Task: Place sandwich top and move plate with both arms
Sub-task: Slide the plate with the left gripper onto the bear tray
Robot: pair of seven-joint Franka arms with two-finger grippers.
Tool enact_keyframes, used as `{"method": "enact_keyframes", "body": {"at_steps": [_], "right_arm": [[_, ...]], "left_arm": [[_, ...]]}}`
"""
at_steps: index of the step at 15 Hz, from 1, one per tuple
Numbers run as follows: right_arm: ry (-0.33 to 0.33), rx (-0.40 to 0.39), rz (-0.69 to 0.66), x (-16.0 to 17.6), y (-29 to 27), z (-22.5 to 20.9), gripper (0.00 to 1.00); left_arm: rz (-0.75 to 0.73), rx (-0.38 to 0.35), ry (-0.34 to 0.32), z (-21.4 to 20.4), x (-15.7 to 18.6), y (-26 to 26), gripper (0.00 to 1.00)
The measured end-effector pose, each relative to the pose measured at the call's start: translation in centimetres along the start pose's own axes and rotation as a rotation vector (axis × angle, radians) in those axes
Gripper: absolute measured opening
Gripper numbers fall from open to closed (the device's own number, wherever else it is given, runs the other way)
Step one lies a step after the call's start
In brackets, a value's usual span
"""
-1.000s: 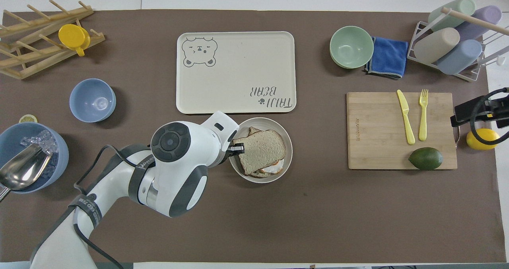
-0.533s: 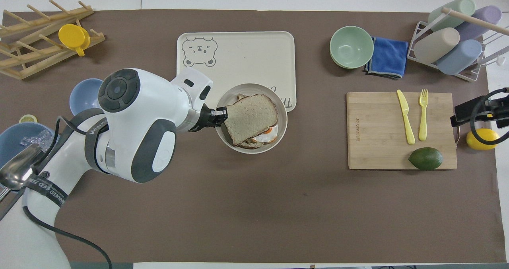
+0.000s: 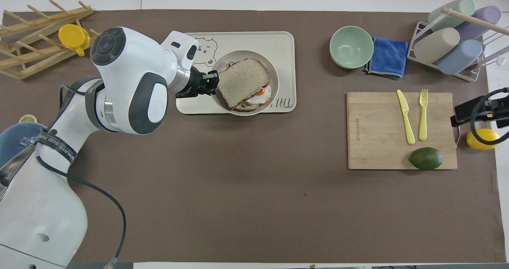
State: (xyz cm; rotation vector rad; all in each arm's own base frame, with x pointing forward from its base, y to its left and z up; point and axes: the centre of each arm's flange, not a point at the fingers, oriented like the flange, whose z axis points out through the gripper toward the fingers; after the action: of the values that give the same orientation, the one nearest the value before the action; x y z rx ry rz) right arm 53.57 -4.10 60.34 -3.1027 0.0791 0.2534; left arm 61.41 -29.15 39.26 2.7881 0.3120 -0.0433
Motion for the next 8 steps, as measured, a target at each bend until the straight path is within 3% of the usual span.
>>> {"method": "enact_keyframes", "body": {"at_steps": [4, 8], "right_arm": [[0.000, 0.000, 0.000, 0.0, 0.0, 0.0, 1.00], [0.000, 0.000, 0.000, 0.0, 0.0, 0.0, 1.00]], "left_arm": [[0.000, 0.004, -0.008, 3.0, 3.6, -1.3, 0.05], [0.039, -0.017, -0.008, 3.4, 4.8, -2.2, 0.05]]}}
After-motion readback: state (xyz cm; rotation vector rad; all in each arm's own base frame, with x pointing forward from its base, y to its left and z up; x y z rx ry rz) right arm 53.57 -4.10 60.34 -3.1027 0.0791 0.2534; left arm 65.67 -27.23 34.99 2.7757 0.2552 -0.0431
